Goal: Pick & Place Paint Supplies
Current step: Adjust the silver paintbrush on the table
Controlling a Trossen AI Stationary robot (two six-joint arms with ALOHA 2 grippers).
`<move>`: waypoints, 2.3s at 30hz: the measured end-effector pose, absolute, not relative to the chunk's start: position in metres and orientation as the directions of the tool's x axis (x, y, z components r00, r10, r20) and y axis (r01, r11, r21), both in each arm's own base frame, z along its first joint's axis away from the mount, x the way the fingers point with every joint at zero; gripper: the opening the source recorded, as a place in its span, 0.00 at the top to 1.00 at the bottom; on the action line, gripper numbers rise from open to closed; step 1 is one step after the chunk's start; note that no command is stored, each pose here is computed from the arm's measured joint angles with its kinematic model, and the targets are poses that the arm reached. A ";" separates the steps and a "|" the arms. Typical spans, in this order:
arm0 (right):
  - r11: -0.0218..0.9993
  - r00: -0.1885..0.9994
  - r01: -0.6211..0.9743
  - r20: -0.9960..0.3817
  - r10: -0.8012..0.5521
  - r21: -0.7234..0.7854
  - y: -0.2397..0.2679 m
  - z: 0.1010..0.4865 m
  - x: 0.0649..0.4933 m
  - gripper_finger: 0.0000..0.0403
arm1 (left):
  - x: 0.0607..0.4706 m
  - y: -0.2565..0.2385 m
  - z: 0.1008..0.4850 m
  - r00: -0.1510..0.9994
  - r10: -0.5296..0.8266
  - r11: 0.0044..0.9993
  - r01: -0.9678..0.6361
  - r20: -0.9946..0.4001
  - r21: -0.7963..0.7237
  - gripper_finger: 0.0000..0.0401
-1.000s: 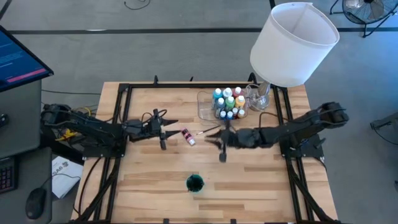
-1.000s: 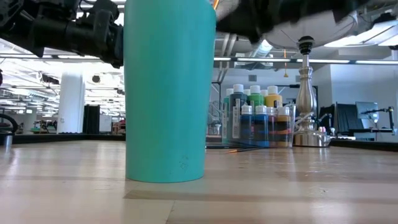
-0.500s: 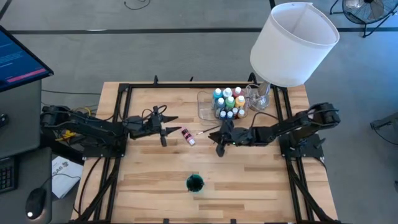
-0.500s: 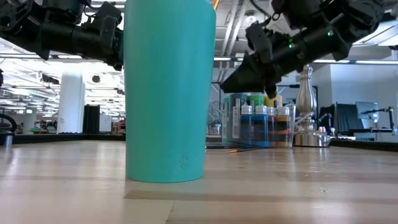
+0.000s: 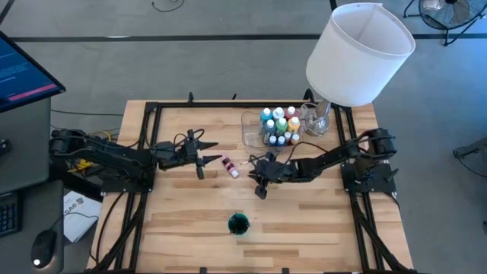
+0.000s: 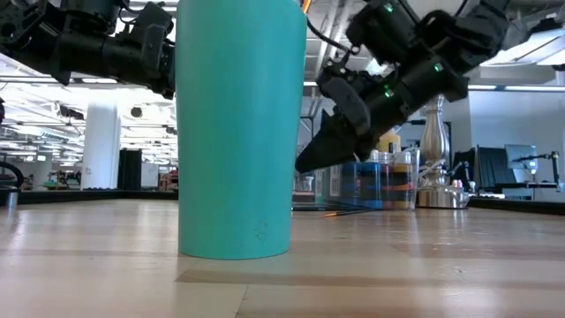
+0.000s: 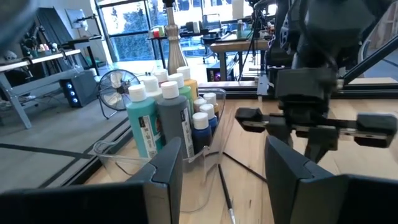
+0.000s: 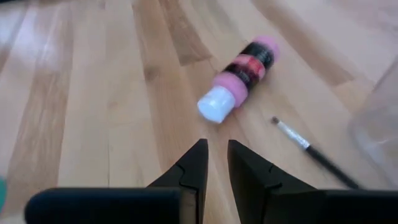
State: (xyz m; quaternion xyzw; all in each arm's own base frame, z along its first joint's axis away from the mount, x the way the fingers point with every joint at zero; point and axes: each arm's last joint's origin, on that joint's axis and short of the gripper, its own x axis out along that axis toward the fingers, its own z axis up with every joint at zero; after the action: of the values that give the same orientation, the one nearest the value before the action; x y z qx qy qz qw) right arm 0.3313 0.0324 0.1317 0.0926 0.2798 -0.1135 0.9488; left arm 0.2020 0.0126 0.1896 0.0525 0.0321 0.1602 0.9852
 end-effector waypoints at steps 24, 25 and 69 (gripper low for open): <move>0.809 0.536 0.562 -0.669 -0.515 -0.173 0.005 0.119 0.339 1.00 | 0.202 0.013 0.189 0.947 0.319 0.943 -0.312 -0.050 0.116 0.70; 0.807 0.525 0.562 -0.676 -0.517 -0.182 0.004 0.115 0.339 1.00 | 0.202 0.013 0.189 0.947 0.319 0.943 -0.311 -0.049 0.116 0.70; 0.787 0.437 0.530 -0.694 -0.572 -0.316 0.041 0.158 0.364 1.00 | 0.202 0.013 0.189 0.947 0.319 0.942 -0.311 -0.048 0.130 0.70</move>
State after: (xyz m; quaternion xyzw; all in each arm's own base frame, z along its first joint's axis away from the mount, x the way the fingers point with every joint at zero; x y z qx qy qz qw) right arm 0.3638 0.0415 0.1580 -0.0254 0.4195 -0.3251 0.8471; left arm 0.2022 0.0126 0.1892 0.0607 0.0343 0.1598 0.9847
